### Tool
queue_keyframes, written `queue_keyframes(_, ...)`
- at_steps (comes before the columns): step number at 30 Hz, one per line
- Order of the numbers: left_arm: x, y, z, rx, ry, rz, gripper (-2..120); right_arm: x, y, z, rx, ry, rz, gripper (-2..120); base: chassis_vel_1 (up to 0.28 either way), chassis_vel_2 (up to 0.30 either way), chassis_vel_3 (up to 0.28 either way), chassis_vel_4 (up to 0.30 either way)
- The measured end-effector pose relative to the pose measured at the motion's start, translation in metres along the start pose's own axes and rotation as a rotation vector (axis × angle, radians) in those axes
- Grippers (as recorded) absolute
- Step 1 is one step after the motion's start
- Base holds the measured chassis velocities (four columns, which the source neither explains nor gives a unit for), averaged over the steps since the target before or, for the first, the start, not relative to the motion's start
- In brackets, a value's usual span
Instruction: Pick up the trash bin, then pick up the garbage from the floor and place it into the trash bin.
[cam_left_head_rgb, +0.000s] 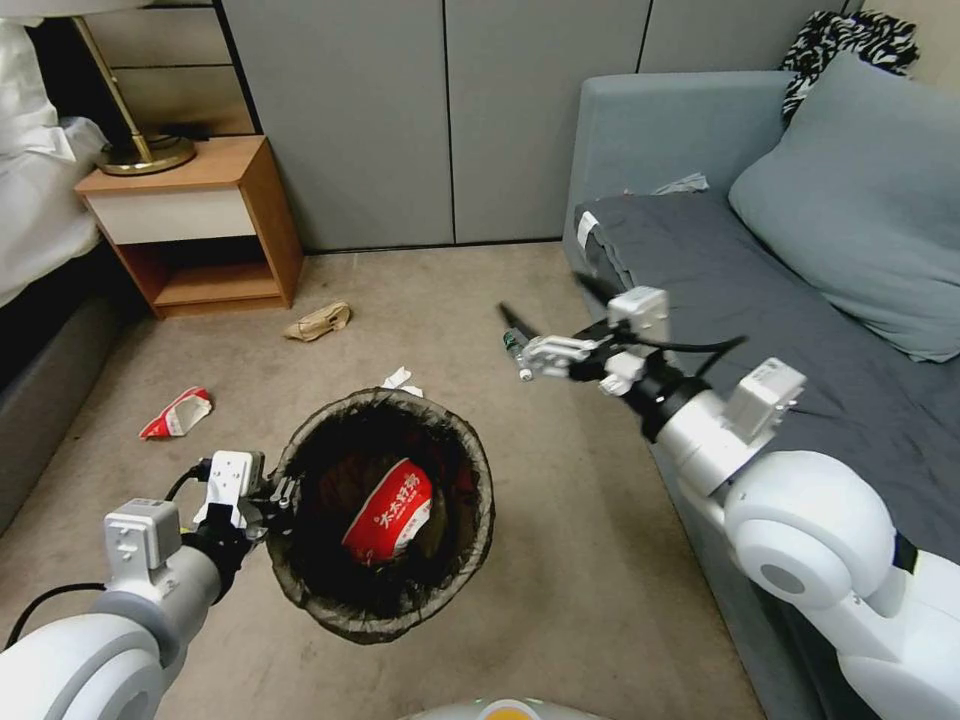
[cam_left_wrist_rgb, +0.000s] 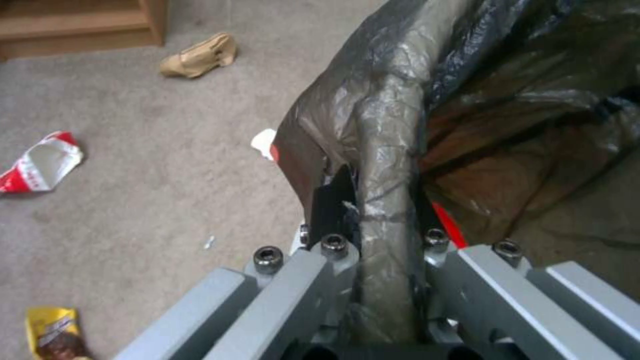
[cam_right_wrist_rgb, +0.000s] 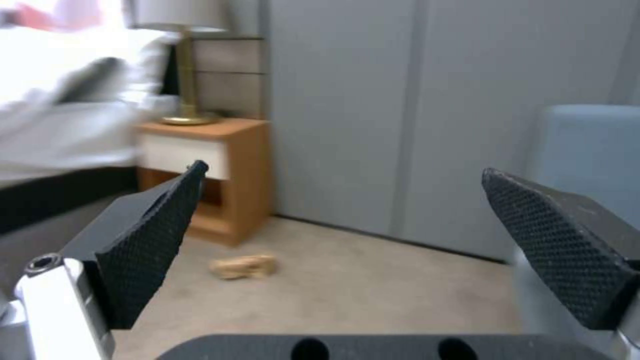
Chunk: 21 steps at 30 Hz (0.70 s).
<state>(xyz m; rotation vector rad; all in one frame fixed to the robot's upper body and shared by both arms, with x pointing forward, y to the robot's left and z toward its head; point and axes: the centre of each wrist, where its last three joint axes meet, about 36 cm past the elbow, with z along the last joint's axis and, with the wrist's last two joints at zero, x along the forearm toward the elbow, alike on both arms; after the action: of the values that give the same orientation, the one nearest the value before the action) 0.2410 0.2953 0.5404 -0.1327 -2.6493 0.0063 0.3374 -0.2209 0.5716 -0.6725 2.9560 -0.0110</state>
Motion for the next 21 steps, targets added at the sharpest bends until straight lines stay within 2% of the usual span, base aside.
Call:
queue_keyframes(5, 0.001, 0.001, 0.002, -0.016, 0.003, -0.034, 1, 0.031, -0.006, 0.022, 0.032, 0.048, 0.100, 100, 0.000, 0.000, 0.000, 0.000)
queue_keyframes(7, 0.001, 0.000, 0.003, -0.031, 0.000, -0.068, 1, 0.055, 0.000, 0.037, 0.029, 0.064, 0.176, 100, 0.000, 0.000, 0.000, 0.000)
queue_keyframes(8, 0.001, 0.000, 0.003, -0.031, 0.000, -0.068, 1, 0.055, 0.000, 0.037, 0.029, 0.064, 0.176, 100, 0.000, 0.000, 0.000, 0.000)
queue_keyframes(10, 0.002, -0.002, 0.007, -0.052, 0.010, -0.092, 1, 0.071, 0.009, 0.052, 0.050, 0.057, 0.264, 100, 0.000, 0.000, 0.000, 0.000)
queue_keyframes(14, 0.004, -0.003, 0.013, -0.039, 0.034, -0.107, 1, 0.084, 0.023, 0.067, 0.054, 0.064, 0.348, 100, 0.000, 0.000, 0.000, 0.000)
queue_keyframes(21, 0.006, -0.004, 0.018, -0.063, 0.047, -0.141, 1, 0.090, 0.037, 0.081, 0.063, 0.071, 0.372, 100, 0.000, 0.000, 0.000, 0.000)
